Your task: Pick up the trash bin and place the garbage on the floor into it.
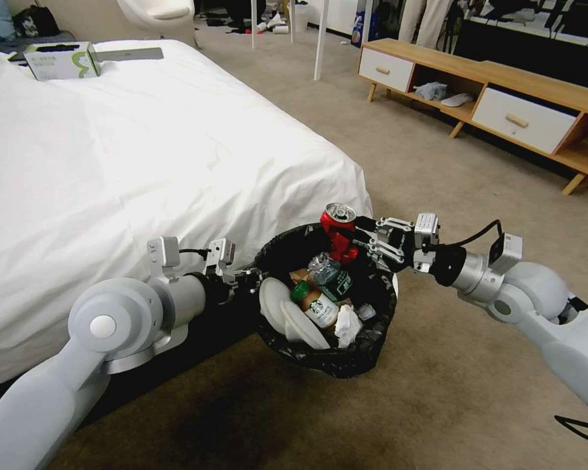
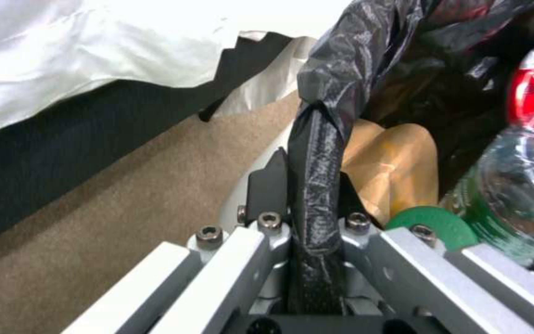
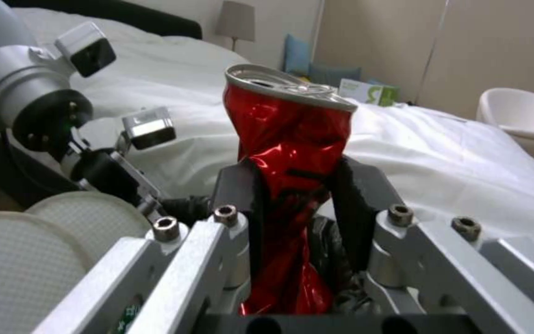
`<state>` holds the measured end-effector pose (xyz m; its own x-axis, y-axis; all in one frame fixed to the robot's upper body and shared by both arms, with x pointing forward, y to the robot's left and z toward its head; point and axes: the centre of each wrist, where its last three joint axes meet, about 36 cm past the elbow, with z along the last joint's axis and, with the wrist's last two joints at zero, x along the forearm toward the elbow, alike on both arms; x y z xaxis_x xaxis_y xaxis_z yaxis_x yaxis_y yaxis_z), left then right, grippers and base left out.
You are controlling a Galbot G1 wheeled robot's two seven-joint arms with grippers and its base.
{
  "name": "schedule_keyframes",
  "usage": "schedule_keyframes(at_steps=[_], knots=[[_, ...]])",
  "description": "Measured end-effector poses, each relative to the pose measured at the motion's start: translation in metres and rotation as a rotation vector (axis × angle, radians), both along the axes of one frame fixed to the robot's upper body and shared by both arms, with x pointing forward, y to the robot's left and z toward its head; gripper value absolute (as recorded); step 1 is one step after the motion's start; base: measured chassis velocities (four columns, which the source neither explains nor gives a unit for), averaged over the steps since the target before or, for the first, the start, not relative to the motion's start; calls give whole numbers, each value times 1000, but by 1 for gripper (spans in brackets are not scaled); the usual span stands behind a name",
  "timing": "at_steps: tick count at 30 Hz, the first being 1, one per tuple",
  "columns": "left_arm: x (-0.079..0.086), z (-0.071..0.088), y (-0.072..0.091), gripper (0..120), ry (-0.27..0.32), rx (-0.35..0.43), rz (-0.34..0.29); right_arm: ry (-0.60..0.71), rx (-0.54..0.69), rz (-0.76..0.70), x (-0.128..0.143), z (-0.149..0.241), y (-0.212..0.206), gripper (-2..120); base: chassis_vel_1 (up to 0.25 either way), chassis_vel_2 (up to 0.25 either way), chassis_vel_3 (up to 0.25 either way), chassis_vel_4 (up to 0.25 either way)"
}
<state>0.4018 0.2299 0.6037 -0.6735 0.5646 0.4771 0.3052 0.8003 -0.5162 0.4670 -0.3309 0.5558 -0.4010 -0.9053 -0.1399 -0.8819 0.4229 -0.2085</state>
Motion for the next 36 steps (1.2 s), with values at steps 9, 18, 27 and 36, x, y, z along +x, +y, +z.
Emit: schedule_keyframes(at_steps=[9, 18, 27, 36], knots=[[10, -4, 3, 2, 7, 4, 23, -18, 2, 1, -1, 7, -1, 23, 0, 0, 0, 0], [16, -9, 6, 2, 9, 8, 39, -30, 6, 11, -1, 13, 2, 23, 0, 0, 0, 0], [13, -6, 6, 2, 2, 8, 36, -34, 12, 15, -1, 17, 7, 23, 0, 0, 0, 0], [10, -5, 5, 2, -1, 7, 32, -41, 19, -1, -4, 19, 11, 41, 0, 0, 0, 0]])
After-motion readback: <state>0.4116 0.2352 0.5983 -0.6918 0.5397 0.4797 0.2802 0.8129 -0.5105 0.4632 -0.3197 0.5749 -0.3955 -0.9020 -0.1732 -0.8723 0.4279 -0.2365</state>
